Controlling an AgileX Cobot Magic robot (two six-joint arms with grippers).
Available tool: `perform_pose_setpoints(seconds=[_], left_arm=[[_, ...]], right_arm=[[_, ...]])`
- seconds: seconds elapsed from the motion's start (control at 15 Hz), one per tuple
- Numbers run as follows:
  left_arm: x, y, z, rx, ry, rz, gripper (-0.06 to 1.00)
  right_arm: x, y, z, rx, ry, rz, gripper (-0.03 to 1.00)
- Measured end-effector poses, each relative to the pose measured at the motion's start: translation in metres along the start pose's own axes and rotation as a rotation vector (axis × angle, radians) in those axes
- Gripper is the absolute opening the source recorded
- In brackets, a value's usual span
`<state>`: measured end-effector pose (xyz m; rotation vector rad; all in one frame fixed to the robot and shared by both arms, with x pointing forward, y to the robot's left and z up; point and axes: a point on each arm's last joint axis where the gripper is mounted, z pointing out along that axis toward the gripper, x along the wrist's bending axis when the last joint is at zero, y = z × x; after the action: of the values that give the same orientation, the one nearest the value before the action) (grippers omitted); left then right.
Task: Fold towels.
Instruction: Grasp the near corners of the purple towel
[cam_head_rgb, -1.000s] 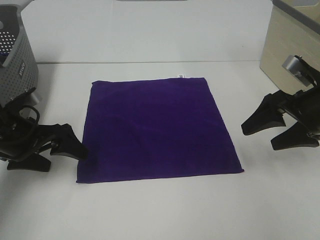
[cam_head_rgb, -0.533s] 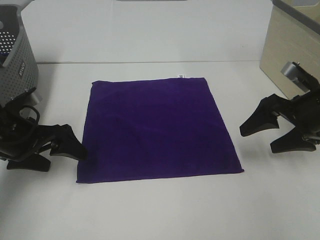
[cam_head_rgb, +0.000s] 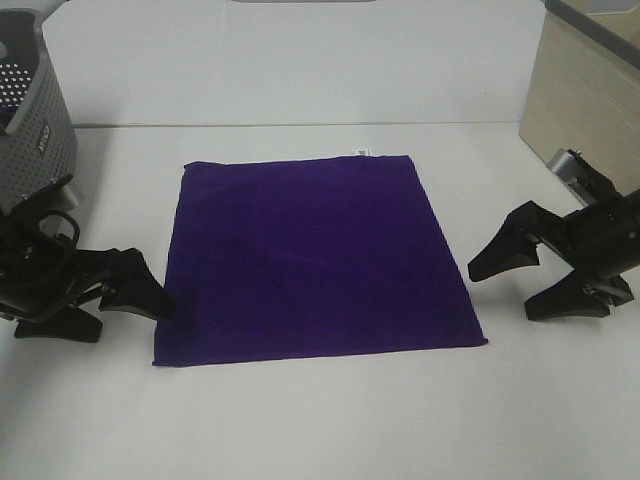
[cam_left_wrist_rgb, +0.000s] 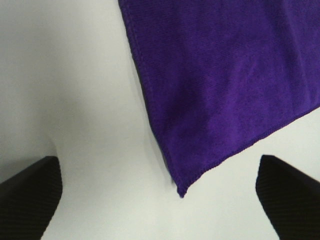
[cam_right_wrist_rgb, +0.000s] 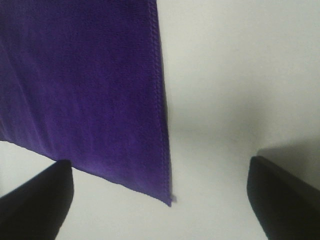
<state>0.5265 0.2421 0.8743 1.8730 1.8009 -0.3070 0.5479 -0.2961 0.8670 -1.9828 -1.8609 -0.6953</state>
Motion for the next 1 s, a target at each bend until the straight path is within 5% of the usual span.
perform_pose_setpoints(seconds=[0.33, 0.53, 0.73, 1.0], left_arm=[[-0.008, 0.001, 0.012, 0.055, -0.054, 0.000, 0.97], [-0.041, 0.014, 0.039, 0.216, -0.080, -0.006, 0.91], [-0.070, 0.029, 0.056, 0.346, -0.027, 0.006, 0.88], [-0.084, 0.039, 0.066, 0.367, 0.042, -0.013, 0.73]], right_arm=[[0.008, 0.000, 0.010, 0.013, 0.018, 0.007, 0.87], [0.044, -0.001, 0.048, 0.130, 0.025, -0.052, 0.78], [0.068, 0.009, 0.071, 0.242, 0.008, -0.078, 0.72], [0.083, 0.013, 0.080, 0.276, -0.081, -0.127, 0.51]])
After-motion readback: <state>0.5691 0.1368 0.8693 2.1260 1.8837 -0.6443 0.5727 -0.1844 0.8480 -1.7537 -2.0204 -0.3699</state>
